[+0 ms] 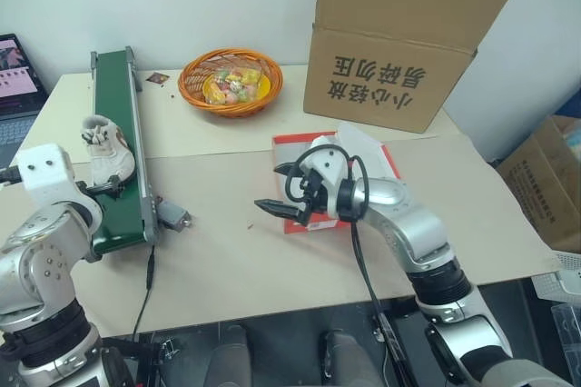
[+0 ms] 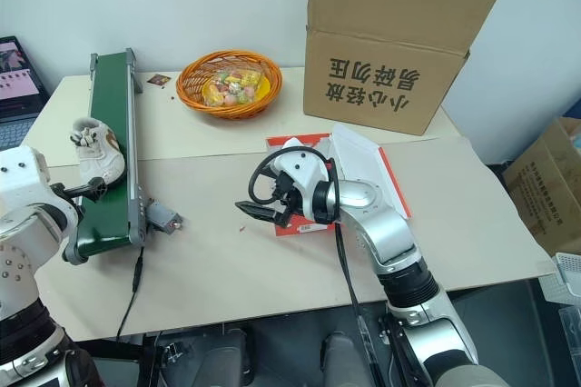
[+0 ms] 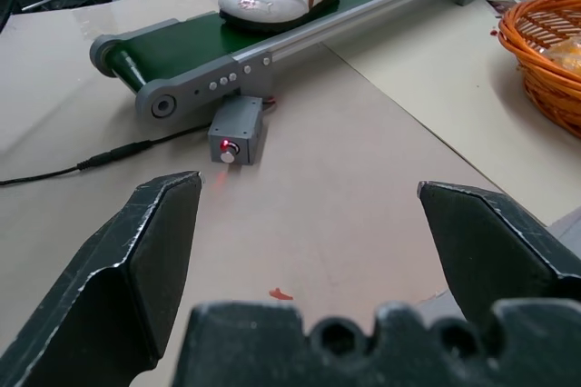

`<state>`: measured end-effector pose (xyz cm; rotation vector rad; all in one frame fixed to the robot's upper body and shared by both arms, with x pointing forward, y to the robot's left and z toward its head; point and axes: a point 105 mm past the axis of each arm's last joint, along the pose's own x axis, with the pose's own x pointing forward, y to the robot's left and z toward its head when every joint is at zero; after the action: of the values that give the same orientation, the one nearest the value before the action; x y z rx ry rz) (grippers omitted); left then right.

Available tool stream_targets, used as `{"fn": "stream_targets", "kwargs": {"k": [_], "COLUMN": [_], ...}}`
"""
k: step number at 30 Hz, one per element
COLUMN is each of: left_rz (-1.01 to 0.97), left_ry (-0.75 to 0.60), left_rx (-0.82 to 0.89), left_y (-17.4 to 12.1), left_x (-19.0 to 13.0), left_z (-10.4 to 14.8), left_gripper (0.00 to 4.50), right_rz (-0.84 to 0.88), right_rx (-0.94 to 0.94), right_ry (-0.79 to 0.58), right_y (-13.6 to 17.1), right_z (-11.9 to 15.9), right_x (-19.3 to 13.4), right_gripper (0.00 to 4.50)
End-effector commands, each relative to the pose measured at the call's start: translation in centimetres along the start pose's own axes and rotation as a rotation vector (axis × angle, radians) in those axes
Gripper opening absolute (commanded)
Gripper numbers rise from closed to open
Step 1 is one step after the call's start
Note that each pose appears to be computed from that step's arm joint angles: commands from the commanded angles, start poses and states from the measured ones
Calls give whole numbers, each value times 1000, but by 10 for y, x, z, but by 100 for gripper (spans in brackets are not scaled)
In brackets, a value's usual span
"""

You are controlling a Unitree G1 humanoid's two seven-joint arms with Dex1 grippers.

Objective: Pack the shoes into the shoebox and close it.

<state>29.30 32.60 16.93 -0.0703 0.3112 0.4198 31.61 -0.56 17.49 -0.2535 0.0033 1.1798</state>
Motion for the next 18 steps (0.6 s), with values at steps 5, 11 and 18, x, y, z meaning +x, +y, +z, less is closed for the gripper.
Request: {"fn": "stream_targets", "kwargs": {"k": [5,11,18], "left_rz": [15,13,-38], "left_ry": [-53,97,160], "left_rx": [30,-24,-111], "left_y": [1,4,-10], "left_x": [-1,6,4], "left_z": [16,-22,-39], "left_gripper": [446,446,446], "right_rz": [22,22,14], "right_rx": [-30,-23,-16], "right_ry": [-69,-147,-235], "right_y": [9,9,4], "right_z": [19,44,74], "right_x": [0,-5,-11], "right_gripper": [450,450,450]}}
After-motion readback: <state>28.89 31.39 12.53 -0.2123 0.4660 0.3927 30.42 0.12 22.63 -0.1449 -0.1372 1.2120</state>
